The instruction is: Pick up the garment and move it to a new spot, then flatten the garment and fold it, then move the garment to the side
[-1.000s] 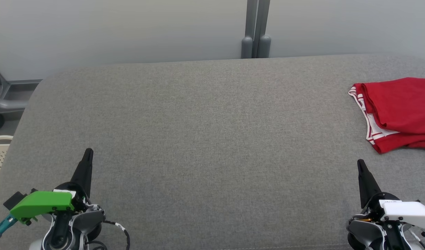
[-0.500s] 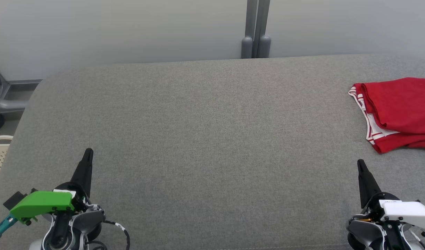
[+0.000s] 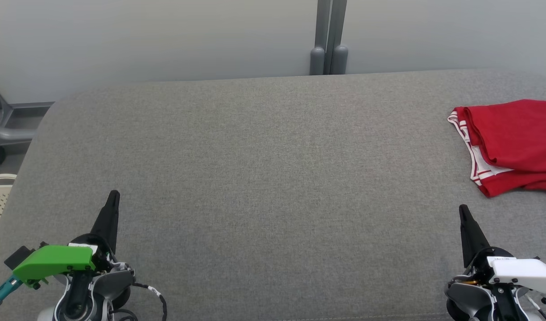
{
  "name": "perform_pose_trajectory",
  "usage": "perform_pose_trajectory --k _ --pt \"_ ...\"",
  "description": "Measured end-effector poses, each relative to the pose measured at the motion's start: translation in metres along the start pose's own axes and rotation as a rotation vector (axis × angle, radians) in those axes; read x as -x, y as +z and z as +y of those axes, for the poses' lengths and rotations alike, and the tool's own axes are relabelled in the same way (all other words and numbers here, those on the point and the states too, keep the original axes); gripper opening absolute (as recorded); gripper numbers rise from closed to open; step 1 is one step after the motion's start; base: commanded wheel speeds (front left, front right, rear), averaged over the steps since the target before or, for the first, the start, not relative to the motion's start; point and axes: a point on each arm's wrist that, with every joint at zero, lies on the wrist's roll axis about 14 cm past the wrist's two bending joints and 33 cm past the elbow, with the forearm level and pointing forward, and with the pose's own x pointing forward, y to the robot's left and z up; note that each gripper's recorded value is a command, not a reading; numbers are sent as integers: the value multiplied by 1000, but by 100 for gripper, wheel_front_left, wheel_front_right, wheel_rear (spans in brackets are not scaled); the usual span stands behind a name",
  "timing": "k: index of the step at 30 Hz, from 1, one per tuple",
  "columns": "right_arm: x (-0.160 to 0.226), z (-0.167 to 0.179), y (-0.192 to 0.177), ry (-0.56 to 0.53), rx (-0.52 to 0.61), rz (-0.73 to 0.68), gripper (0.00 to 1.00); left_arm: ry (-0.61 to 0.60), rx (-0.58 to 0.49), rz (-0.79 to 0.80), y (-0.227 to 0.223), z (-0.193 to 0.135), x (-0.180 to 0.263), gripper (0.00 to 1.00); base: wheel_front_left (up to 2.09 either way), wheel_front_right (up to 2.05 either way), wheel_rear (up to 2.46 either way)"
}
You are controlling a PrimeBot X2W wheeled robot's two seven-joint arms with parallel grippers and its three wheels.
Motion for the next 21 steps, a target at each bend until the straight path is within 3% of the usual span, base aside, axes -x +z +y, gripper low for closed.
perform_pose_trajectory --k 21 --pt "0 0 0 0 0 0 0 0 0 0 0 0 0 0 0 0 0"
